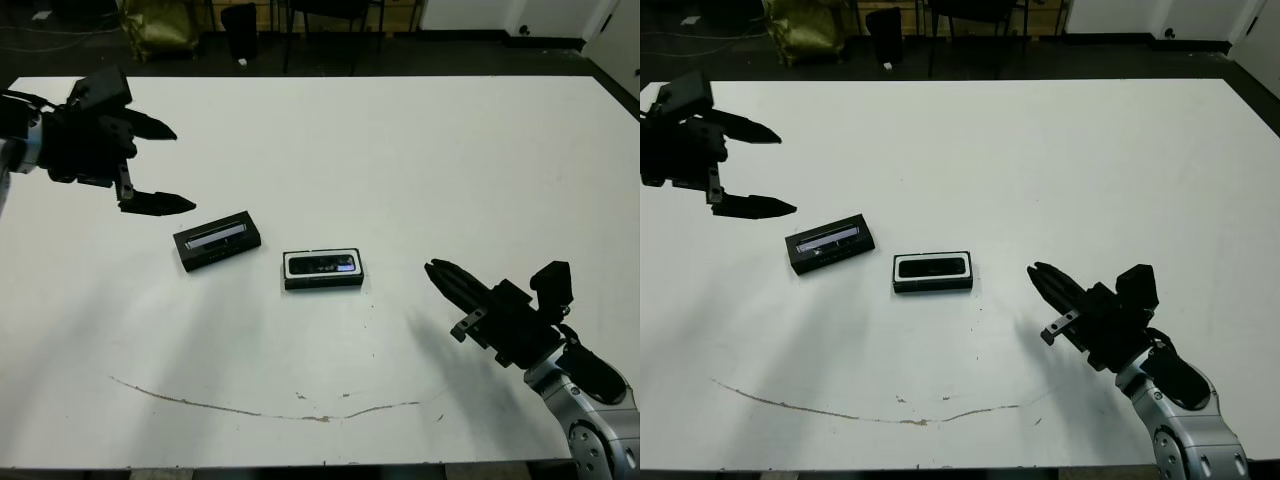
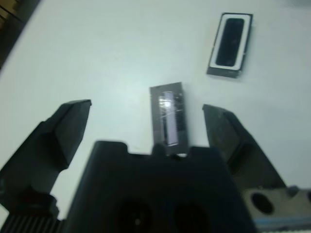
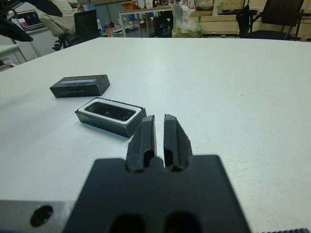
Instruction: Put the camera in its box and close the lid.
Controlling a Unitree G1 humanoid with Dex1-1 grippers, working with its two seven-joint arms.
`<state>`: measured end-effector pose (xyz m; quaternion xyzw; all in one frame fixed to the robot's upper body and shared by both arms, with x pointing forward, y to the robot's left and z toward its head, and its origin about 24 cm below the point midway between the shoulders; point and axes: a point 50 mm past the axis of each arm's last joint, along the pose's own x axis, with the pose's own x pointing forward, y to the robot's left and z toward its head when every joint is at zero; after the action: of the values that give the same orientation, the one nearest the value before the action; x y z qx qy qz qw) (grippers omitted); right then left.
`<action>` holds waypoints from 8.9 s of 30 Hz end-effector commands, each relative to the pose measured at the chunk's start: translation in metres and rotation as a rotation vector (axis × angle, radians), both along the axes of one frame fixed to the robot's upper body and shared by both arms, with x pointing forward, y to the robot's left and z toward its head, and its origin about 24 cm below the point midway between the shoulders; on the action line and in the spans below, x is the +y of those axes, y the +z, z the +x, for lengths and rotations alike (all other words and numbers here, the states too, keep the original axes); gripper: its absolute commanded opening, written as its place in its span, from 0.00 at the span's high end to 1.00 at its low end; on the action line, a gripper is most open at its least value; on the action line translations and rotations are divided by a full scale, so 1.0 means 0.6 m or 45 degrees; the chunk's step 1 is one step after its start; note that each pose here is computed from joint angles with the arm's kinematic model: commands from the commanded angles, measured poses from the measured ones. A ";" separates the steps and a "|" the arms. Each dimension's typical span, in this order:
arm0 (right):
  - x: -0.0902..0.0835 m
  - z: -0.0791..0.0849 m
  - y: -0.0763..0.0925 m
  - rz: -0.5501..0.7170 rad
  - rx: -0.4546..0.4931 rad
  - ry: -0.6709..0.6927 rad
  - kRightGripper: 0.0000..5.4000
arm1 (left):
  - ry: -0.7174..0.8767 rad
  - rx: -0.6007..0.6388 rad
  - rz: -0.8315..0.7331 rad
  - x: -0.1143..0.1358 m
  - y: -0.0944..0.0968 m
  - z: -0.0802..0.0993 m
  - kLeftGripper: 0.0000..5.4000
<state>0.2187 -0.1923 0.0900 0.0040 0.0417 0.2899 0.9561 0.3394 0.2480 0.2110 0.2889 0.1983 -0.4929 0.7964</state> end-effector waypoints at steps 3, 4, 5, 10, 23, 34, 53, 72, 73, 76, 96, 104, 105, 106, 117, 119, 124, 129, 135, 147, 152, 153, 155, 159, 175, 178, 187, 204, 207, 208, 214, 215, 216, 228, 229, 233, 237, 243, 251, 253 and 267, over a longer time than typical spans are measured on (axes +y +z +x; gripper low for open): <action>-0.011 -0.001 -0.002 -0.010 0.027 -0.036 1.00 | 0.098 0.136 -0.104 0.002 -0.043 -0.002 0.00; -0.011 -0.001 -0.003 -0.010 0.027 -0.036 1.00 | 0.115 0.169 -0.130 0.002 -0.049 -0.003 0.00; -0.012 -0.001 -0.005 -0.008 0.029 -0.036 1.00 | 0.126 0.192 -0.145 0.002 -0.055 -0.004 0.00; -0.014 -0.003 -0.008 -0.021 0.046 -0.053 1.00 | 0.189 0.275 -0.178 0.005 -0.079 -0.005 0.00; -0.015 -0.004 -0.016 -0.013 0.045 -0.050 1.00 | 0.085 0.224 0.017 0.006 -0.109 -0.002 0.00; -0.017 -0.009 -0.024 0.010 0.100 -0.064 1.00 | -0.021 0.130 0.163 -0.005 -0.124 0.013 0.00; -0.022 -0.018 -0.020 -0.030 0.117 -0.093 1.00 | 0.075 0.223 0.069 -0.005 -0.149 0.017 0.00; -0.025 -0.027 -0.016 -0.054 0.164 -0.111 1.00 | 0.090 0.277 0.116 -0.005 -0.178 0.013 0.00; -0.025 -0.027 -0.016 -0.054 0.173 -0.117 1.00 | 0.090 0.279 0.116 -0.005 -0.180 0.013 0.00; -0.025 -0.030 -0.014 -0.066 0.190 -0.128 1.00 | 0.086 0.297 0.096 -0.007 -0.184 0.011 0.00; -0.032 -0.035 -0.009 -0.087 0.176 -0.145 1.00 | 0.152 0.360 0.098 -0.004 -0.220 0.004 0.00; -0.025 -0.041 0.005 -0.127 0.195 -0.171 1.00 | 0.193 0.323 0.106 0.004 -0.224 0.004 0.00; -0.025 -0.041 0.007 -0.135 0.197 -0.176 1.00 | 0.191 0.324 0.108 0.004 -0.224 0.004 0.00; -0.024 -0.042 0.009 -0.146 0.197 -0.181 1.00 | 0.191 0.325 0.105 0.005 -0.224 0.004 0.00; -0.020 -0.042 0.012 -0.144 0.213 -0.185 1.00 | 0.253 0.514 0.096 0.010 -0.229 -0.001 0.07; -0.019 -0.042 0.012 -0.141 0.209 -0.180 1.00 | 0.229 0.559 0.119 0.011 -0.228 -0.003 0.16; -0.020 -0.043 0.010 -0.129 0.216 -0.184 1.00 | 0.171 0.642 0.193 0.011 -0.226 -0.006 0.38; -0.017 -0.043 0.014 -0.139 0.225 -0.196 1.00 | 0.156 0.653 0.199 0.012 -0.223 -0.005 0.56; -0.015 -0.041 0.008 -0.123 0.219 -0.189 1.00 | 0.152 0.671 0.190 0.011 -0.215 -0.004 0.58; -0.010 -0.042 0.001 -0.111 0.230 -0.184 1.00 | 0.106 0.413 -0.138 -0.003 -0.148 0.012 0.58; -0.005 -0.043 0.002 -0.104 0.217 -0.163 1.00 | 0.112 0.243 -0.199 -0.019 -0.108 0.015 0.58; -0.005 -0.043 0.001 -0.100 0.222 -0.166 1.00 | 0.108 0.225 -0.208 -0.024 -0.101 0.015 0.58; -0.005 -0.042 -0.002 -0.093 0.228 -0.162 1.00 | 0.070 0.186 -0.209 -0.037 -0.087 0.013 0.58; -0.007 -0.040 -0.011 -0.083 0.214 -0.147 1.00 | 0.031 0.197 -0.192 -0.062 -0.065 0.011 0.58; -0.005 -0.039 -0.029 -0.002 0.211 -0.156 1.00 | -0.226 0.443 0.058 -0.172 -0.068 0.021 0.58; -0.008 -0.038 -0.031 0.007 0.204 -0.161 1.00 | -0.277 0.441 0.082 -0.186 -0.070 0.021 0.58; -0.008 -0.037 -0.038 0.080 0.189 -0.152 1.00 | -0.360 0.483 0.099 -0.223 -0.076 0.024 0.58; -0.011 -0.040 -0.038 0.084 0.175 -0.156 1.00 | -0.437 0.408 0.192 -0.242 -0.084 0.034 0.58; -0.011 -0.040 -0.038 0.076 0.184 -0.162 1.00 | -0.410 0.423 0.188 -0.233 -0.090 0.034 0.58; -0.011 -0.040 -0.038 0.070 0.183 -0.166 1.00 | -0.405 0.433 0.181 -0.230 -0.092 0.034 0.58; -0.011 -0.040 -0.041 0.076 0.185 -0.167 1.00 | -0.354 0.457 0.172 -0.213 -0.100 0.034 0.58; -0.011 -0.040 -0.042 0.081 0.187 -0.168 1.00 | -0.355 0.453 0.168 -0.211 -0.101 0.033 0.58; -0.010 -0.040 -0.041 0.081 0.191 -0.169 1.00 | -0.356 0.453 0.168 -0.210 -0.101 0.033 0.58; -0.002 -0.045 -0.038 0.050 0.202 -0.190 1.00 | -0.339 0.524 0.224 -0.219 -0.114 0.028 0.58; -0.001 -0.046 -0.037 0.045 0.203 -0.194 1.00 | -0.333 0.539 0.226 -0.219 -0.116 0.027 0.58; -0.001 -0.047 -0.040 0.038 0.200 -0.196 1.00 | -0.352 0.571 0.215 -0.226 -0.122 0.025 0.58; -0.001 -0.049 -0.040 0.037 0.206 -0.207 1.00 | -0.360 0.578 0.212 -0.229 -0.127 0.024 0.58; 0.001 -0.052 -0.037 0.055 0.203 -0.207 1.00 | -0.354 0.596 0.211 -0.228 -0.134 0.025 0.58; 0.000 -0.053 -0.037 0.013 0.211 -0.213 1.00 | -0.345 0.602 0.220 -0.224 -0.142 0.024 0.58; 0.002 -0.055 -0.033 -0.003 0.214 -0.230 1.00 | -0.351 0.612 0.212 -0.223 -0.145 0.023 0.58; 0.007 -0.060 -0.023 -0.022 0.229 -0.245 1.00 | -0.364 0.576 0.227 -0.220 -0.151 0.022 0.58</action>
<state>0.1849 -0.1850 0.0805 0.0322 0.1110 0.2021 0.9725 0.3558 0.1097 0.1340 0.2681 0.3497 -0.6396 0.6299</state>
